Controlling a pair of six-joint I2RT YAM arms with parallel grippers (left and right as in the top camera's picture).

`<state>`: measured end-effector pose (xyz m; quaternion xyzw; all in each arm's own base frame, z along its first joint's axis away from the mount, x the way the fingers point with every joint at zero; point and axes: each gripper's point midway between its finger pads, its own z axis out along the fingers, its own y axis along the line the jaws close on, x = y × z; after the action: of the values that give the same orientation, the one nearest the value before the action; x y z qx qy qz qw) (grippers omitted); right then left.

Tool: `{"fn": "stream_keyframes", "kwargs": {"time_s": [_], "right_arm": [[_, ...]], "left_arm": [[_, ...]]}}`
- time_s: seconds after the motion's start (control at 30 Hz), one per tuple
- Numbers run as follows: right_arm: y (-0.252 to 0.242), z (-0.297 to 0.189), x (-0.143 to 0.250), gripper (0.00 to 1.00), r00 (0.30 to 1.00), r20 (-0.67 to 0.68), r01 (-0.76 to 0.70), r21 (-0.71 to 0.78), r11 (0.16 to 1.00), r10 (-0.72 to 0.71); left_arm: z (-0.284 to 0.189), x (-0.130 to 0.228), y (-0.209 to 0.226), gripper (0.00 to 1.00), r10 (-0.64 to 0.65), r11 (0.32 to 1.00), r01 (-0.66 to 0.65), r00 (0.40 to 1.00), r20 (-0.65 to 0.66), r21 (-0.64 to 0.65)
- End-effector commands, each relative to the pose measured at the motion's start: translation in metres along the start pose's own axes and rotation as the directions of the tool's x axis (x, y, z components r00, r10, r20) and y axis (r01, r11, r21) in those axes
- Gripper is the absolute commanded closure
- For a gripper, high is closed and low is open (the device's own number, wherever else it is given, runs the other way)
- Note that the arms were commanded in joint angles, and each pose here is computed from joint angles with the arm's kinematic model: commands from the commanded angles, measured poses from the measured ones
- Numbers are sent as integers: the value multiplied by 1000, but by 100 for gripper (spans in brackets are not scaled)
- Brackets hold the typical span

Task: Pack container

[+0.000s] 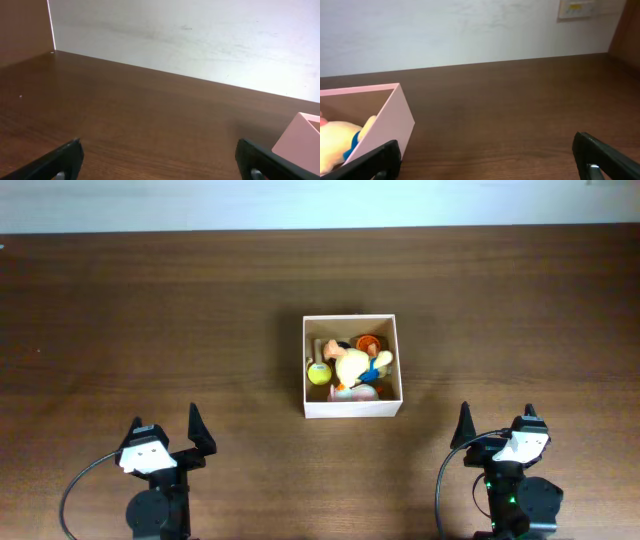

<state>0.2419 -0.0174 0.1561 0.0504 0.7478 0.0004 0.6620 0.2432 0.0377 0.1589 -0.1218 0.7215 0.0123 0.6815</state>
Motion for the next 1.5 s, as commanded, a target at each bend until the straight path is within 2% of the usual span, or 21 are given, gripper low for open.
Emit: {"fn": "stream_keyframes", "kwargs": {"time_s": [0.0,0.2,1.47], "right_arm": [[5,0,2,1,1000,1,11,-26,1000,-11],[18,-1,2,1,1000,3,12,-101,995,-12],[16,0,1,1,1000,4,11,-90,996,-11]], "left_arm": [[0,0,0,1,16,1000,-16,1000,0,3],[0,1,0,1,16,1000,-16,1000,-1,3],[0,1,0,1,16,1000,-16,1000,-1,3]]}}
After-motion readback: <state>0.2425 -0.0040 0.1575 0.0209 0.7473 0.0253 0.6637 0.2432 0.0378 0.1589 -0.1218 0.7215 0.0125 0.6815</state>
